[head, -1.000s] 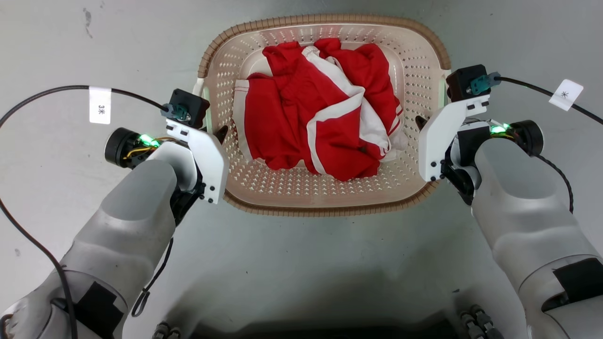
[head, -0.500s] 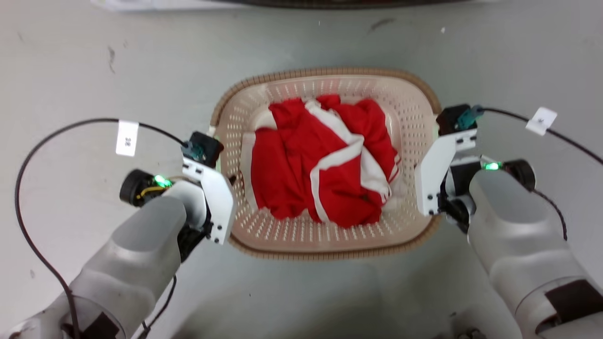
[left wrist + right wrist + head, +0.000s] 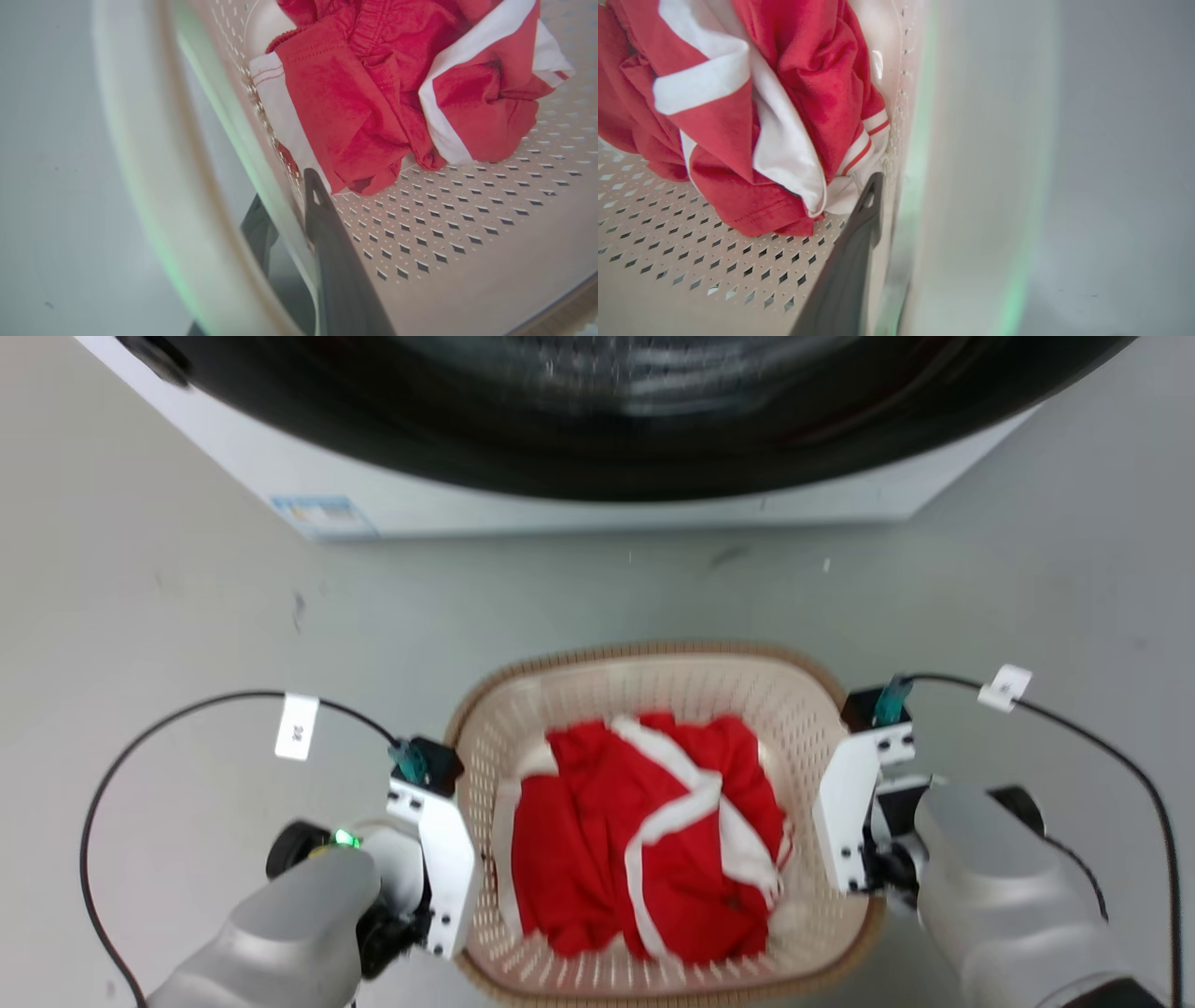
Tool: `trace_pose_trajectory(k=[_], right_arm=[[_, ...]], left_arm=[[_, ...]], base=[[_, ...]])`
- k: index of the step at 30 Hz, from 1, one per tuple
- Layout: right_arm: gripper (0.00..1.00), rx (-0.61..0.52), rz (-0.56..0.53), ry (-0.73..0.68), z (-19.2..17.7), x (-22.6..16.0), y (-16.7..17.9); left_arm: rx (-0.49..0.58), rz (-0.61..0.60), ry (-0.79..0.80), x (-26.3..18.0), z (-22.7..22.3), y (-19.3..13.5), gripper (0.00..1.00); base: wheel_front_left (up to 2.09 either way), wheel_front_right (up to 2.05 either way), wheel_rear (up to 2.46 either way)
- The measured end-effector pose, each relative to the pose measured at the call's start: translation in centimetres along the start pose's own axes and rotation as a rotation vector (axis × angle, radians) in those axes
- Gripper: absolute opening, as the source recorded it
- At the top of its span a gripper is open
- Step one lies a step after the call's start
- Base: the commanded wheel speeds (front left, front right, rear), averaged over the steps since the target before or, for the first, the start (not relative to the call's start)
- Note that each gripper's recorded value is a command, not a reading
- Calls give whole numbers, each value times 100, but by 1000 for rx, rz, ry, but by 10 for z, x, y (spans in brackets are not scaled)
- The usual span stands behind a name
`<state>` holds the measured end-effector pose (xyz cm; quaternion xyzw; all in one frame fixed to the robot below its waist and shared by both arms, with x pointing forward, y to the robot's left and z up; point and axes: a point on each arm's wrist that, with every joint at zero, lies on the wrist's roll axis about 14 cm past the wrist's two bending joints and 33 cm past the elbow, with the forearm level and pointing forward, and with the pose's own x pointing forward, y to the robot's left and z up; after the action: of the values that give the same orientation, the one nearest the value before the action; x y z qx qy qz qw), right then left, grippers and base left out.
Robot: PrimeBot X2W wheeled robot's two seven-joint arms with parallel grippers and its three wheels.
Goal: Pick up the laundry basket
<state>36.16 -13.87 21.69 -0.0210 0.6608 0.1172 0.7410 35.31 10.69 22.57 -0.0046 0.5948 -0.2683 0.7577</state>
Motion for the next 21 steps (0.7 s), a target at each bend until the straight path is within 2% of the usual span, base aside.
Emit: trace_pose_trajectory(k=[11,21], right_arm=[[0,-35,11,-14,-27,-59,23],[0,-64,22,-79,-48,-99,37]], left_arm=[[24,8,-20,-65,-13,-25,0],[61,22,-65,-105,-32,-48,0]], base=[[0,0,0],[0,0,0]])
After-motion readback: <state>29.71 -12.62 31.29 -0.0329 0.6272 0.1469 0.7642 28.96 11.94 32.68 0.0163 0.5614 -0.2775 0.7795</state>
